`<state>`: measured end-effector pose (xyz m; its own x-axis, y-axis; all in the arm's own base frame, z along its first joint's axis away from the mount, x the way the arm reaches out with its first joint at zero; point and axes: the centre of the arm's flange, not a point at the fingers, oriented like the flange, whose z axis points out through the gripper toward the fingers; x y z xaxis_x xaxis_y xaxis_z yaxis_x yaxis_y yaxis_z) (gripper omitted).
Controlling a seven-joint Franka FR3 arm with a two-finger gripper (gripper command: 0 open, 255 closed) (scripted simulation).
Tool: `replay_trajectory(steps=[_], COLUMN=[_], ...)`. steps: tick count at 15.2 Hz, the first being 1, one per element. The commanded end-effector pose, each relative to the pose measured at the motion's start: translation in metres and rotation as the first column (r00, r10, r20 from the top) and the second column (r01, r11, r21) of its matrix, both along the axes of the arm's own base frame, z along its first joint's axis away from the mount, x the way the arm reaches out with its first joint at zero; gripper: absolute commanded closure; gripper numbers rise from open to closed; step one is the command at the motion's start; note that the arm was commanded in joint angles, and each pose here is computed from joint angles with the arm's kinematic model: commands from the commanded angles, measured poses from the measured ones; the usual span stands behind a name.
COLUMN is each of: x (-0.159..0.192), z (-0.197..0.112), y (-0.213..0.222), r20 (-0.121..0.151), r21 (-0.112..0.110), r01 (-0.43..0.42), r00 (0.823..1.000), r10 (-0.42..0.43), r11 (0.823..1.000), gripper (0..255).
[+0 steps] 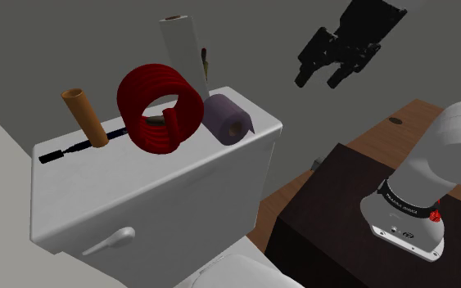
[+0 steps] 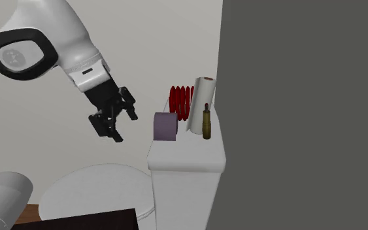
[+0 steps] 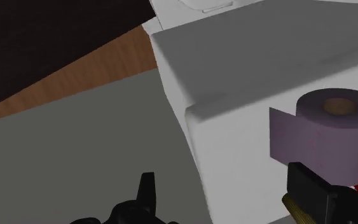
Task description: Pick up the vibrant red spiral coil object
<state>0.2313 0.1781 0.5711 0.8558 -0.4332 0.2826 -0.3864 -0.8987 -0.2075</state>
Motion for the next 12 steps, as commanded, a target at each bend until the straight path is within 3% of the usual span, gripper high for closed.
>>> replay_trajectory(steps=[1, 6, 9, 12], x=[-0.006, -0.011, -0.007, 0.001], z=[0.0, -0.005, -0.009, -0.012], y=[0.031, 0.108, 0.154, 0.199], r20=[0.049, 0.166, 0.234, 0.299], r21=[0.002, 0.013, 0.029, 0.051], r01=[0.07, 0.229, 0.321, 0.408], r00=[0.996, 0.959, 0.919, 0.864], r10=[-0.07, -0.228, -0.319, -0.404], r11=[0.998, 0.973, 0.947, 0.911], gripper=[0, 0, 0, 0])
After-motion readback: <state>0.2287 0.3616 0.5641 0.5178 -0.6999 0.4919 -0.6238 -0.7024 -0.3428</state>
